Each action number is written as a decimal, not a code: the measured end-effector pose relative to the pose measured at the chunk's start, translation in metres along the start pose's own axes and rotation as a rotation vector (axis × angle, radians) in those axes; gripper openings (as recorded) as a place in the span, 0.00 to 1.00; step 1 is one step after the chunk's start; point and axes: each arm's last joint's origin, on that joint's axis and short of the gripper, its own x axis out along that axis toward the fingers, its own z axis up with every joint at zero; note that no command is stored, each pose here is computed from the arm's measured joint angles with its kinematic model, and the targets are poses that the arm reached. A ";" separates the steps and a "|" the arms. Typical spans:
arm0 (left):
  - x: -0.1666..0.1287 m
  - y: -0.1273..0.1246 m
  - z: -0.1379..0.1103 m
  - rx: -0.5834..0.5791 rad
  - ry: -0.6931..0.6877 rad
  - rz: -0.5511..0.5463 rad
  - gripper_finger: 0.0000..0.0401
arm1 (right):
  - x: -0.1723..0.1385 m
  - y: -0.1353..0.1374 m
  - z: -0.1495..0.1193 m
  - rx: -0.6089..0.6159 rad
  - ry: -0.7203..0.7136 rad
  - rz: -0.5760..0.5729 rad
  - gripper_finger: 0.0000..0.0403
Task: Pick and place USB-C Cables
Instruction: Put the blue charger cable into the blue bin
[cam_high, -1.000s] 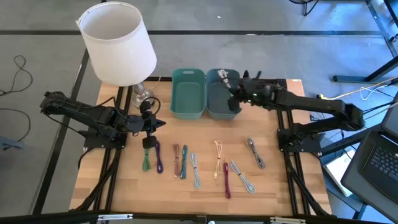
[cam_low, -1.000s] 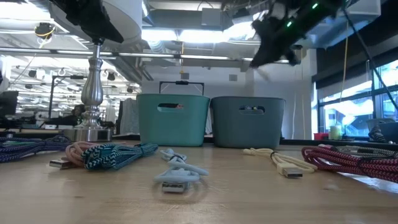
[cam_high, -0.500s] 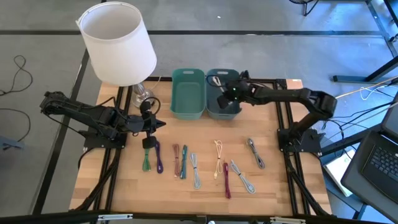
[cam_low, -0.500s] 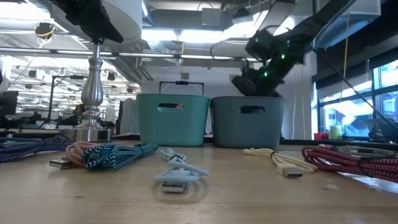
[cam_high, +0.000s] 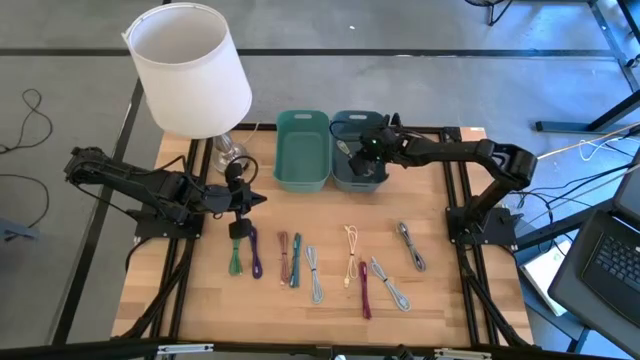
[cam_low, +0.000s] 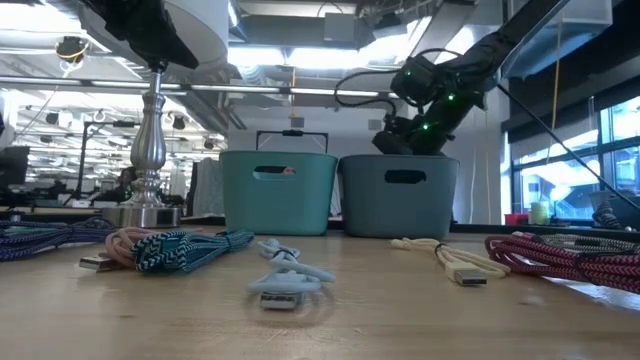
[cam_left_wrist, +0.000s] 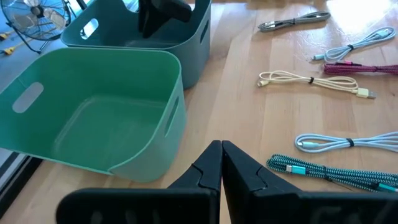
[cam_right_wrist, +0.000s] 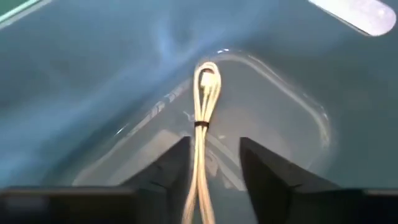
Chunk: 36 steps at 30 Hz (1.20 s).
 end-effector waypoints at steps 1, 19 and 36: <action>0.000 0.000 0.000 0.000 0.000 0.000 0.01 | 0.000 0.000 0.001 -0.001 -0.003 0.001 0.44; 0.000 0.000 -0.004 -0.018 0.048 -0.035 0.01 | -0.149 0.028 0.012 -0.158 0.034 0.078 0.51; -0.001 -0.002 -0.005 -0.063 0.060 -0.049 0.01 | -0.235 0.120 -0.094 -0.058 0.538 0.561 0.49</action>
